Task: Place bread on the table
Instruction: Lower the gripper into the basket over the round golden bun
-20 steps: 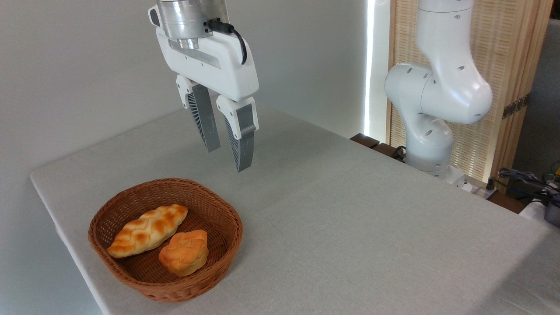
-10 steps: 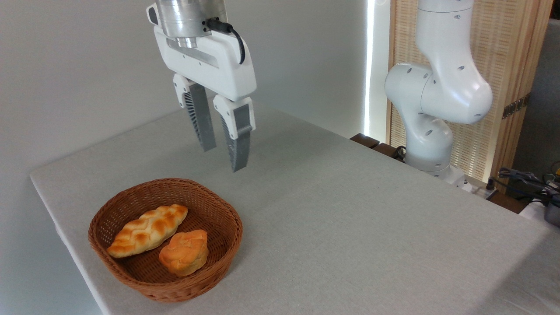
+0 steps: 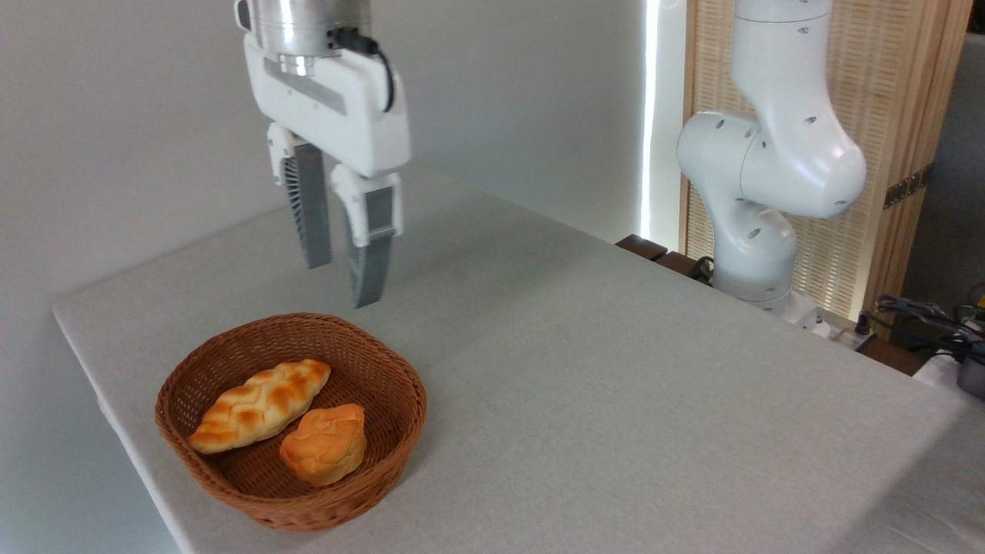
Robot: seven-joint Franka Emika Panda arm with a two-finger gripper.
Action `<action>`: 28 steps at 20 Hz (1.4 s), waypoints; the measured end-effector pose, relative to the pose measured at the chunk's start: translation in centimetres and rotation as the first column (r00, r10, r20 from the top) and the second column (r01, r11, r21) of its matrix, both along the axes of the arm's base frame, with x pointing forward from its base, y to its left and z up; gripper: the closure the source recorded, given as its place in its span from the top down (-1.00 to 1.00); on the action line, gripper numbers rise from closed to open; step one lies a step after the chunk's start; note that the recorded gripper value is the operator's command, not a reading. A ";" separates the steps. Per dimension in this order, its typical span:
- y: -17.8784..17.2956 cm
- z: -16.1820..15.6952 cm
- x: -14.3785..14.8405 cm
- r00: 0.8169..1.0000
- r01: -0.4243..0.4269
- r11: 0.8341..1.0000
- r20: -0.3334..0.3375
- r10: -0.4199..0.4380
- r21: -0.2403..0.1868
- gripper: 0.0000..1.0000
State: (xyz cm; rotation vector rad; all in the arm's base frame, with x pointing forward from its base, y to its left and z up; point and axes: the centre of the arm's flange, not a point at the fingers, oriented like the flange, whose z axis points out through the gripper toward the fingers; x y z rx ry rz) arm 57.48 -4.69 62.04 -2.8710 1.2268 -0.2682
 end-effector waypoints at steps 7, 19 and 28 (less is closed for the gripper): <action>-1.6 -3.1 1.7 0.999 0.022 1.000 0.024 -0.022 -0.006 1.00; -2.9 -13.8 2.3 0.997 0.039 0.999 -0.067 -0.039 -0.006 1.00; -3.3 -16.9 3.6 0.999 0.043 0.999 -0.033 -0.043 -0.014 1.00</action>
